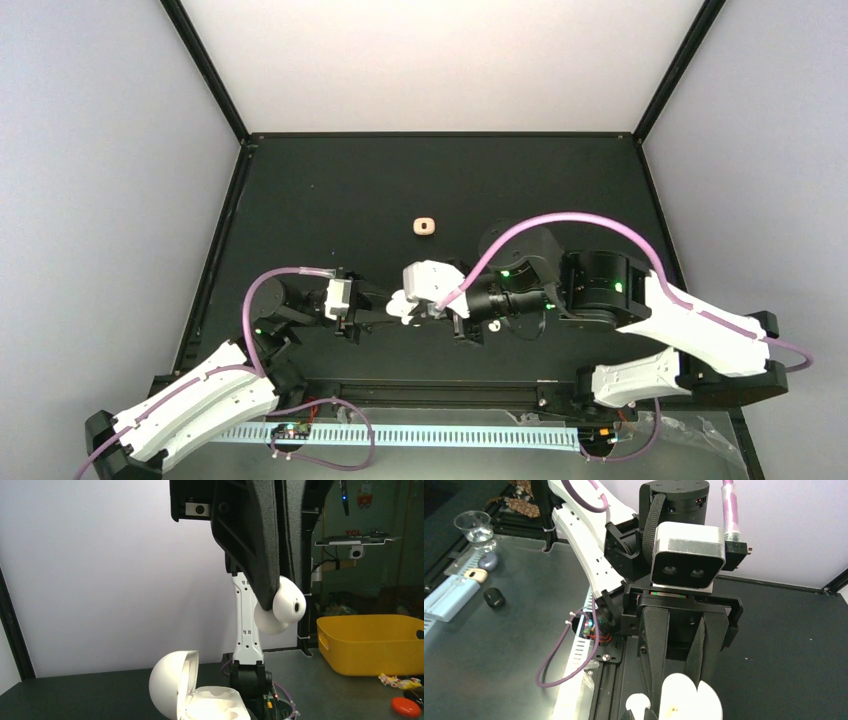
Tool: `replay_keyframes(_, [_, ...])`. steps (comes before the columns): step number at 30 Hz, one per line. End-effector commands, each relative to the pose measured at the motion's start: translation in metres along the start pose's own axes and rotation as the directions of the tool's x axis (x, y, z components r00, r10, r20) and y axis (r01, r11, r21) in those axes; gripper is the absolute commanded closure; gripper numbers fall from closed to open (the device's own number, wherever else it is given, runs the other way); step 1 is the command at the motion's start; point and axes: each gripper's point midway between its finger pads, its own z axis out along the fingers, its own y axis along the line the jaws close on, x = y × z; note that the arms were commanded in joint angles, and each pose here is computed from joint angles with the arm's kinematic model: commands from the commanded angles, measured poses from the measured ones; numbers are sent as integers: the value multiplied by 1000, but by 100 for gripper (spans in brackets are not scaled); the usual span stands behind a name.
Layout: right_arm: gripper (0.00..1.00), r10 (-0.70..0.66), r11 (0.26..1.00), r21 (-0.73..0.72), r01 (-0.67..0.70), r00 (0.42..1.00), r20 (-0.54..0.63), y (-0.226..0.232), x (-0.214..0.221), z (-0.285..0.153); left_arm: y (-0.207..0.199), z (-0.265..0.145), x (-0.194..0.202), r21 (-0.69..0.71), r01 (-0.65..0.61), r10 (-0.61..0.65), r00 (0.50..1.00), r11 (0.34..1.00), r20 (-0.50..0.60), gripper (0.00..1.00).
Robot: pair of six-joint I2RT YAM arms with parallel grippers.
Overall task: Insert the wireless bluetooth earbuds into the charging case
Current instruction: Place the earbud in the charging case.
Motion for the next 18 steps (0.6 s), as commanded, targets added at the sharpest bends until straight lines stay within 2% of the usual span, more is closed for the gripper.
replay_keyframes(1, [99,-45,998,52,47,998,-53,-7,2,10,-8,0,-16,32,-43,42,999,999,20,98])
replay_keyframes(18, [99,-44,983,174,66,991,-129,-29,16,28,-9,1,-13,35,-29,28,1000,999,11,98])
